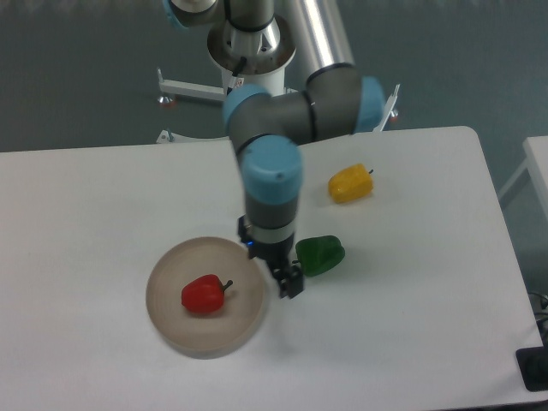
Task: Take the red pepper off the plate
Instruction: 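Move the open gripper over the red pepper on the plate, then lower the gripper around the red pepper and close it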
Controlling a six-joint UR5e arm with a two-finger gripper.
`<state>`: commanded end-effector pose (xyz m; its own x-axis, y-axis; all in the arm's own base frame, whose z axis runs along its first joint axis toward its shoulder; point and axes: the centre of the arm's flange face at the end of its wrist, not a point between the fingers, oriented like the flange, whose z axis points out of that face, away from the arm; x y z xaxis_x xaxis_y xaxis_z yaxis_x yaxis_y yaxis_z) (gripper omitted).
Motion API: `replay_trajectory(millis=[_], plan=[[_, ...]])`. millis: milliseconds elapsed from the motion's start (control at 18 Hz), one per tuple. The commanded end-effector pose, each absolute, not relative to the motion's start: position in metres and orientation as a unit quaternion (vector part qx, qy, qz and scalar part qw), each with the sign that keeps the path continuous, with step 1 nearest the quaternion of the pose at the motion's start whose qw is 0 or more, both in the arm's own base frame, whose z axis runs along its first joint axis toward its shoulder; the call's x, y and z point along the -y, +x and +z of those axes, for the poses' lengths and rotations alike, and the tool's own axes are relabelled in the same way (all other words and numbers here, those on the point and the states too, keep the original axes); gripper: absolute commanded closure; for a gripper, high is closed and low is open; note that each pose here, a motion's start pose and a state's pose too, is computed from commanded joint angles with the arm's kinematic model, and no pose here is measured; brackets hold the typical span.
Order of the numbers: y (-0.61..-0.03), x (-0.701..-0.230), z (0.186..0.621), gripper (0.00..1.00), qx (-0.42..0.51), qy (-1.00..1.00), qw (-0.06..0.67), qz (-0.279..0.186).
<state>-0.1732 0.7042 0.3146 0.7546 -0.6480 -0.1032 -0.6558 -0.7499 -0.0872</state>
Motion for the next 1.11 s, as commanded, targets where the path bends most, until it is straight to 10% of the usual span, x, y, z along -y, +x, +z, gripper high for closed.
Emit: replay_trajectory(millis=[1111], plan=[[-0.118, -0.719, 0.239, 0.0, -0.416, -0.908, 0.028, 0.035]])
